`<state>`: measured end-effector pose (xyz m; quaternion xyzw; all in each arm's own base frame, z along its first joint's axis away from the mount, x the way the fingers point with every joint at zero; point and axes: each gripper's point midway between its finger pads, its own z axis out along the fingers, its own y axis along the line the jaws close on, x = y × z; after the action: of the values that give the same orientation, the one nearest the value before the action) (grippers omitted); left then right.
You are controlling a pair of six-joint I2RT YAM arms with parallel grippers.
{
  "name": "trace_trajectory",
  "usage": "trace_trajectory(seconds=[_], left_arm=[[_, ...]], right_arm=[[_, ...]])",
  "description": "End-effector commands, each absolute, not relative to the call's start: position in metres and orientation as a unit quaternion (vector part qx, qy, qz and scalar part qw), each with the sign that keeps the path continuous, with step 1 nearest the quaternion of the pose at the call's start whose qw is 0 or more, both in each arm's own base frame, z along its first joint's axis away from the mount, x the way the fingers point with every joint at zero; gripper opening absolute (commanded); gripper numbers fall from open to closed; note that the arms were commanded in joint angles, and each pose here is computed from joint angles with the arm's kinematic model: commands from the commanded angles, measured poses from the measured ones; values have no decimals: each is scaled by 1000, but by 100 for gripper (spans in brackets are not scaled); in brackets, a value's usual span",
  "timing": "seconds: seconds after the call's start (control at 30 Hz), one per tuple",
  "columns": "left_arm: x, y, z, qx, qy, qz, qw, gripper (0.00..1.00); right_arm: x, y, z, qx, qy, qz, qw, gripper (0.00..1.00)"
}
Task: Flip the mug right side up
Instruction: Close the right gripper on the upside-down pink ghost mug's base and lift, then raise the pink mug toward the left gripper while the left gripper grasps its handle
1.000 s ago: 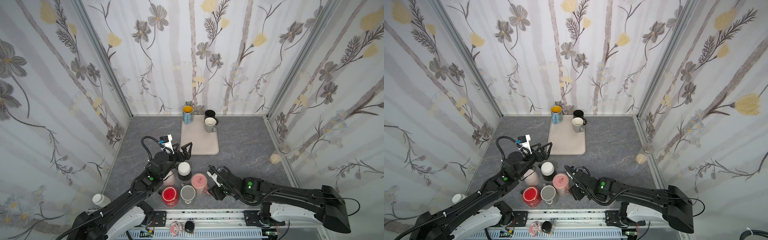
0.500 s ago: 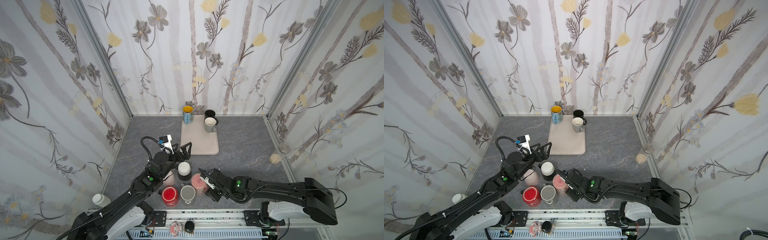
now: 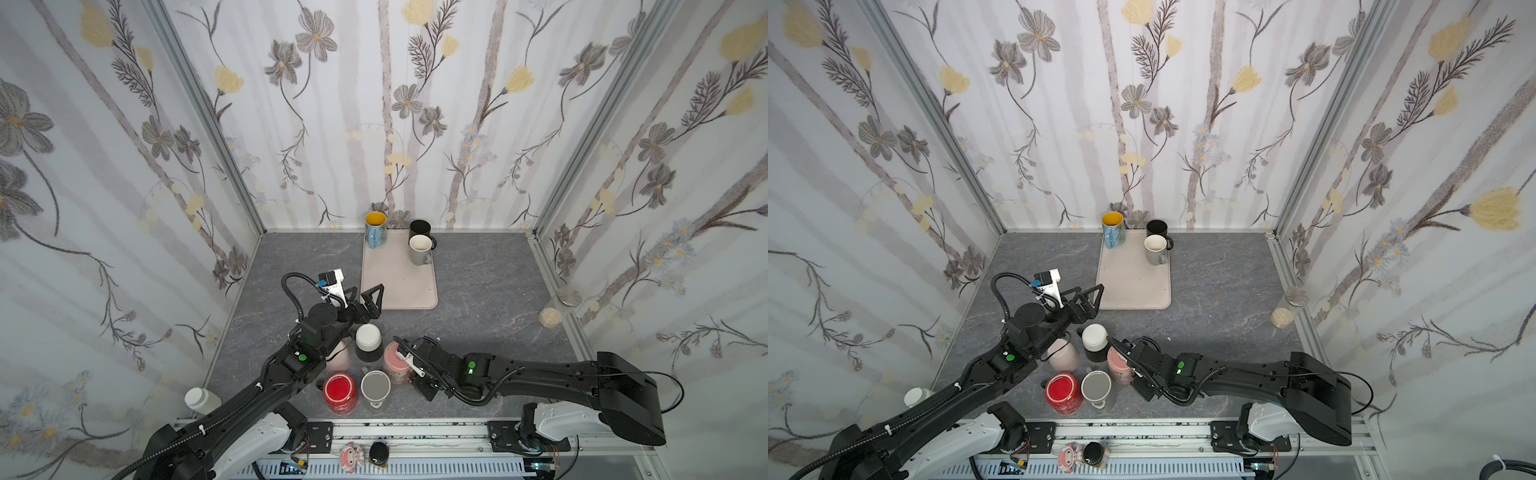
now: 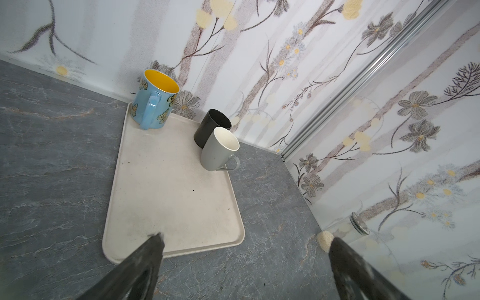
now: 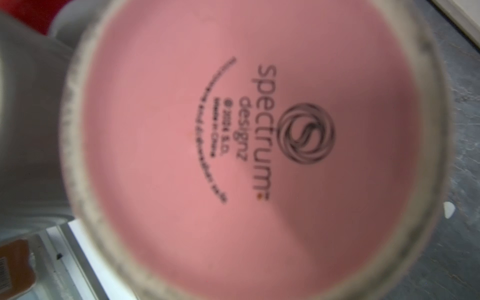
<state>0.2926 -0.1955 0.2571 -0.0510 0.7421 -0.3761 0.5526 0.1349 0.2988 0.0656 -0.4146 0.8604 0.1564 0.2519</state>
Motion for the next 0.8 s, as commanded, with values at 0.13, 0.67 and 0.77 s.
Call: trace_trajectory(seconds=[0.13,0.67,0.77], left_arm=[[295,-196,264,-60,734,-386,556,100],[285,-224,283,-4,691,-467,552,100],[280,-230,292,15,675,-493,549,100]], right_arm=[[155,276,70,-348,879,131,298,0],[237,256,279,-174,730,339,568,0],[239,257,324,-164,672,396,604,0]])
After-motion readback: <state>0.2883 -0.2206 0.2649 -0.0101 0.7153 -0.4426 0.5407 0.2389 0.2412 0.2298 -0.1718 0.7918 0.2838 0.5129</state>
